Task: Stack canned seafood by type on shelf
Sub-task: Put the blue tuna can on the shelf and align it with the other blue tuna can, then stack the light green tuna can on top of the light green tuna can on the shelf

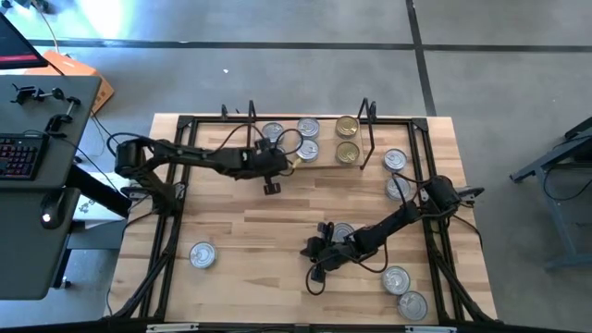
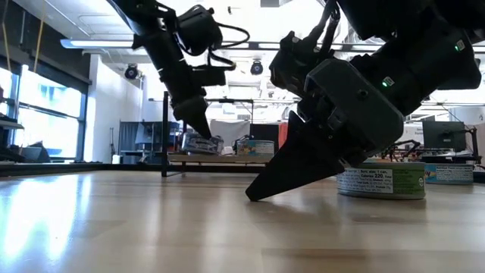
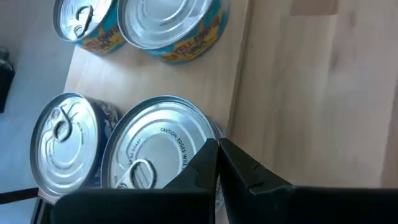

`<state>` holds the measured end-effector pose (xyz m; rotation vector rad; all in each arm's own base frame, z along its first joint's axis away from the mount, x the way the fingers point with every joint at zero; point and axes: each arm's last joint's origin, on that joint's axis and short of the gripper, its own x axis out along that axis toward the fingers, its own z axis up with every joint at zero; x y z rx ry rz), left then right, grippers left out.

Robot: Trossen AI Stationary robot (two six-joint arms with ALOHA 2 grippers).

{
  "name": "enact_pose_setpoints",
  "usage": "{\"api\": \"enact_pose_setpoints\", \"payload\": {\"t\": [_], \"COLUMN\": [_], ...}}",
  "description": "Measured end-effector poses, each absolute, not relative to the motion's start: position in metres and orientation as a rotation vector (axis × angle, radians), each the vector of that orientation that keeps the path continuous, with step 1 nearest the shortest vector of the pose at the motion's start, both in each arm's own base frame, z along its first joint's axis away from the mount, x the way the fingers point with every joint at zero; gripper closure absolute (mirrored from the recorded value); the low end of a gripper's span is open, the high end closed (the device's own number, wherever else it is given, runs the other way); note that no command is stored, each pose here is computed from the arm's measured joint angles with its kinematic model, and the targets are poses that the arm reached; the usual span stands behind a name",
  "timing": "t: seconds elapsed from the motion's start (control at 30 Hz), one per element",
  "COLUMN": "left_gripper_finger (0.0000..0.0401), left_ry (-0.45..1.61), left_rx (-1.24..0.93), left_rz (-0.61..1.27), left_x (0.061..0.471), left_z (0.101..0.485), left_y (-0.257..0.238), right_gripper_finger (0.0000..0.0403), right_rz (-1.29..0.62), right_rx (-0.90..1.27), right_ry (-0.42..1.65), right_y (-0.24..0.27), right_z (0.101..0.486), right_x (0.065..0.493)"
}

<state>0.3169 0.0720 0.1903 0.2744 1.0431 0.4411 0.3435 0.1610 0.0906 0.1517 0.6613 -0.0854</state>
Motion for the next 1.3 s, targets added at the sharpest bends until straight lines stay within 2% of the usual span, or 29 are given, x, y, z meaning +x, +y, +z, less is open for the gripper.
{"api": "enact_pose_setpoints", "payload": {"t": [0.2,0.47,0.6,0.73,0.87,1.03,1.13,1.3], "left_gripper_finger": [0.0389,0.0295,0.0271,0.0271,0.0283,0.0299,0.0308,0.0316], "left_ry": [1.045,1.016,0.933,0.815,0.708,0.658,0.666,0.604], "left_rx": [0.261,0.271,0.224,0.177,0.164,0.172,0.195,0.192], "left_rz": [0.465,0.552,0.573,0.550,0.460,0.335,0.293,0.239], "left_x": [0.315,0.312,0.304,0.293,0.282,0.276,0.278,0.286], "left_z": [0.190,0.200,0.223,0.251,0.275,0.280,0.271,0.236], "left_y": [0.079,0.079,0.068,0.046,0.013,-0.035,-0.061,-0.094], "right_gripper_finger": [0.0402,0.0402,0.0402,0.0402,0.0402,0.0394,0.0366,0.0296], "right_rz": [-0.085,-0.089,-0.090,-0.072,-0.055,-0.067,-0.044,0.037], "right_rx": [0.153,0.170,0.180,0.186,0.164,0.163,0.165,0.172], "right_ry": [0.659,0.656,0.652,0.655,0.648,0.671,0.750,0.921], "right_y": [0.161,0.161,0.161,0.161,0.153,0.138,0.130,0.136], "right_z": [0.091,0.091,0.091,0.098,0.127,0.169,0.189,0.210], "right_x": [0.344,0.344,0.344,0.343,0.340,0.327,0.311,0.274]}}
